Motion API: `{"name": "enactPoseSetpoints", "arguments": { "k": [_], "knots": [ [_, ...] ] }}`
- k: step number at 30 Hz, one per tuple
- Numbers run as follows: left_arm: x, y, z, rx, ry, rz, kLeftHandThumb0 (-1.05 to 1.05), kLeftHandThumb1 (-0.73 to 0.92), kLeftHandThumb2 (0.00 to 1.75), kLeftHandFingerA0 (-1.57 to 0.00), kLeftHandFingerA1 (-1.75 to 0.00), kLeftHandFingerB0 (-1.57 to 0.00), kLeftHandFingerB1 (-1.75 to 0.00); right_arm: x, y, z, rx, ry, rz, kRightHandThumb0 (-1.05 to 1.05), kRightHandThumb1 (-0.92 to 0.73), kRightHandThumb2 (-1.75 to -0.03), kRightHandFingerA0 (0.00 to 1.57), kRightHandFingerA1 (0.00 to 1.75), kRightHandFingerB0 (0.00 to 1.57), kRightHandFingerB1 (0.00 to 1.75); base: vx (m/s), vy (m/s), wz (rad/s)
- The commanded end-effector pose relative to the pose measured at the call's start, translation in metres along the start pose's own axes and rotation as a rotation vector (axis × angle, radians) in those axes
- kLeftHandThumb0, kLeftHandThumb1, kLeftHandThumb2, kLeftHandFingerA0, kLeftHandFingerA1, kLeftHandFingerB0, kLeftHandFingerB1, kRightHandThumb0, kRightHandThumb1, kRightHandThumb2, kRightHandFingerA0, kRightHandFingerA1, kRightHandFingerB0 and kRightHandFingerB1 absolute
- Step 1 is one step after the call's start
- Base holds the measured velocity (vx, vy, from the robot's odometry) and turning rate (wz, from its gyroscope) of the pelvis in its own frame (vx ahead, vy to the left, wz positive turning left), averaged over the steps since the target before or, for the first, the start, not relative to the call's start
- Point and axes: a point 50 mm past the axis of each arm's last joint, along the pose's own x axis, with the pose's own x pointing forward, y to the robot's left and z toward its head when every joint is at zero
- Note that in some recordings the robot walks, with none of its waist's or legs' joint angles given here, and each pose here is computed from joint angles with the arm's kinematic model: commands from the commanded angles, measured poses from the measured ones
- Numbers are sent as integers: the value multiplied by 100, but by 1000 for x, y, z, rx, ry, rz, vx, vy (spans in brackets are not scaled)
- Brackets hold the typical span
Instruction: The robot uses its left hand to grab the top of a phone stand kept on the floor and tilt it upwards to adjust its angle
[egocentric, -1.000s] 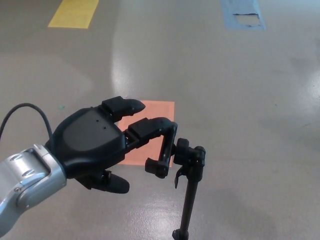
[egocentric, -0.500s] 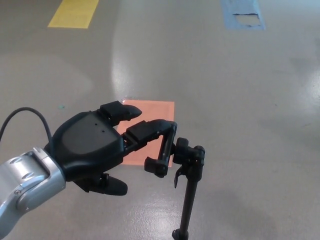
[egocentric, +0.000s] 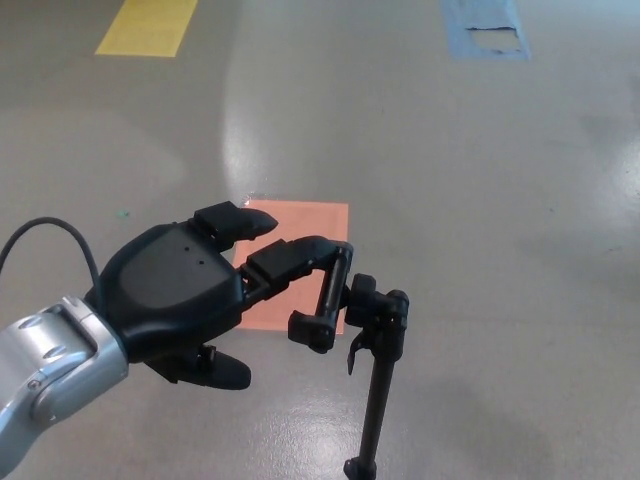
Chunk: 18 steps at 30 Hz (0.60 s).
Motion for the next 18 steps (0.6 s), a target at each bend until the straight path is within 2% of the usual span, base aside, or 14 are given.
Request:
{"name": "enactPoseSetpoints", "arguments": {
  "k": [1, 2, 3, 4, 5, 6, 7, 8, 9, 10, 13, 16, 17, 18],
  "knots": [
    [-3, -6, -4, 4, 33, -25, -79, 68, 62, -14, -28, -1, -22, -2, -9, -2, 1, 16, -10, -63, -72, -62, 14, 36, 19, 32, 0, 0, 0],
    [-4, -6, -4, 7, 33, -28, -80, 54, 91, -8, -36, -1, -22, -2, -9, -2, 1, 16, -8, -64, -72, -62, 13, 36, 19, 31, 0, 0, 0],
    [-4, -7, -5, 9, 31, -28, -80, 54, 91, -8, -36, -1, -22, -2, -9, -2, 0, 17, -6, -64, -72, -62, 13, 36, 19, 31, 0, 0, 0],
    [-4, -8, -4, 10, 30, -28, -78, 68, 62, -15, -29, -1, -22, -2, -9, -2, 0, 18, -6, -63, -72, -62, 14, 35, 19, 30, 0, 0, 0],
    [-4, -8, -4, 12, 29, -28, -78, 68, 62, -15, -29, -1, -22, -2, -10, -3, 0, 20, -6, -63, -72, -62, 14, 35, 19, 30, 0, 0, 0],
    [-4, -9, -4, 14, 29, -29, -80, 55, 91, -12, -36, 0, -21, -2, -10, -2, 2, 21, -7, -63, -72, -61, 15, 34, 19, 30, 0, 0, 0],
    [-5, -9, -4, 16, 30, -31, -80, 55, 91, -12, -36, 0, -21, -2, -10, -2, 4, 22, -8, -63, -72, -61, 15, 34, 19, 30, 0, 0, 0],
    [-5, -9, -4, 15, 30, -33, -78, 68, 62, -15, -28, -1, -21, -2, -10, -1, 6, 20, -8, -63, -71, -62, 15, 37, 19, 31, 0, 0, 0],
    [-5, -9, -4, 15, 31, -35, -78, 68, 62, -15, -28, -1, -21, -2, -10, -1, 8, 18, -7, -63, -71, -62, 15, 37, 19, 31, 0, 0, 0],
    [-5, -9, -4, 14, 30, -35, -80, 54, 88, -10, -36, -3, -22, -2, -10, 0, 3, 16, -7, -63, -72, -62, 15, 37, 19, 31, 0, 0, 0],
    [-4, -11, -4, 19, 28, -41, -81, 56, 93, -9, -36, 0, -22, -2, -11, 1, -12, 15, -7, -64, -72, -62, 16, 36, 19, 30, 0, 0, 0],
    [-5, -12, -3, 15, 25, -38, -80, 56, 93, -9, -36, 0, -22, -2, -11, 1, -13, 15, -4, -64, -72, -62, 15, 36, 19, 30, 0, 0, 0],
    [-5, -13, -2, 12, 25, -41, -80, 71, 63, -14, -28, 0, -20, -2, -11, 1, -10, 15, -3, -63, -72, -62, 15, 36, 19, 30, 0, 0, 0],
    [-5, -13, -2, 10, 26, -43, -80, 71, 63, -14, -28, 0, -20, -2, -11, 1, -8, 15, -2, -63, -72, -62, 15, 36, 19, 30, 0, 0, 0]
  ]
}}
